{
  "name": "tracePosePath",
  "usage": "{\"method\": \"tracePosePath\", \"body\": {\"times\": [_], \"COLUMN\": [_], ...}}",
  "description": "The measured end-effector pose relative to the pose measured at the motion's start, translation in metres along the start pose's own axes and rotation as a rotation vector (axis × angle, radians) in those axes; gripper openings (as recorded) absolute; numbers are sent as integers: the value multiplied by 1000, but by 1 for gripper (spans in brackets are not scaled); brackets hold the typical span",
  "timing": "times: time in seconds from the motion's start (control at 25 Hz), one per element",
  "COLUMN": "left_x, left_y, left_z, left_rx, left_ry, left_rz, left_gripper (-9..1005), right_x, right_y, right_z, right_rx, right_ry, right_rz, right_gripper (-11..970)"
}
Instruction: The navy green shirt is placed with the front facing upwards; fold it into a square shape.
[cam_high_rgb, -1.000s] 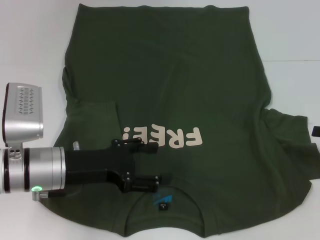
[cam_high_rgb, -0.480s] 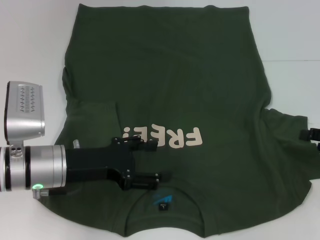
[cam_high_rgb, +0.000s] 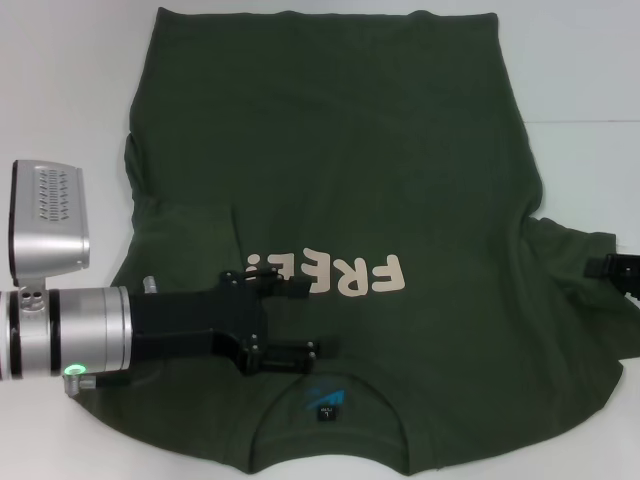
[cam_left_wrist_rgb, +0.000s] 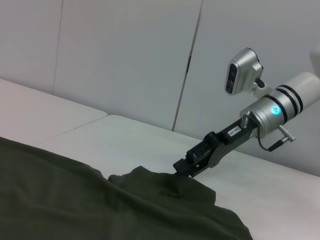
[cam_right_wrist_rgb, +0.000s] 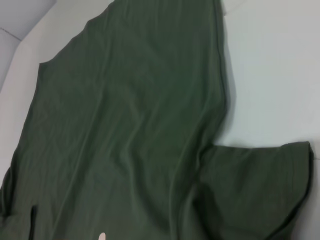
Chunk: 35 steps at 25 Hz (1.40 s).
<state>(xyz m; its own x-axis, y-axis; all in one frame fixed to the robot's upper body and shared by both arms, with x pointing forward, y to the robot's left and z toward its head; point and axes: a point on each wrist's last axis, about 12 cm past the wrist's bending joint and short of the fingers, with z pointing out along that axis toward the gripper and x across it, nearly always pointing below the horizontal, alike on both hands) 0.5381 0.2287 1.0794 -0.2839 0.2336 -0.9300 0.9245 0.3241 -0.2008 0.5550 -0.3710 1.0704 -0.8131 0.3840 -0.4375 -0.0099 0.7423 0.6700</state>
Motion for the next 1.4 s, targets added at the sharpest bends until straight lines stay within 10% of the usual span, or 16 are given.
{"method": "tracePosePath", "body": {"times": [0.72,1.4], "left_x": [2,0], "left_y": [-1,-1], "left_z": [0,0], "left_rx": [0,-2], "left_ry": [0,-10], "left_rz": [-4,-6], "left_gripper": [873,874], "right_x": [6,-25], "right_y": [-3,-11], "right_z": [-1,-22], "right_rx": [-7,40], "right_ry": [-16,-124], "right_rz": [41,47], "right_gripper": [43,2]}}
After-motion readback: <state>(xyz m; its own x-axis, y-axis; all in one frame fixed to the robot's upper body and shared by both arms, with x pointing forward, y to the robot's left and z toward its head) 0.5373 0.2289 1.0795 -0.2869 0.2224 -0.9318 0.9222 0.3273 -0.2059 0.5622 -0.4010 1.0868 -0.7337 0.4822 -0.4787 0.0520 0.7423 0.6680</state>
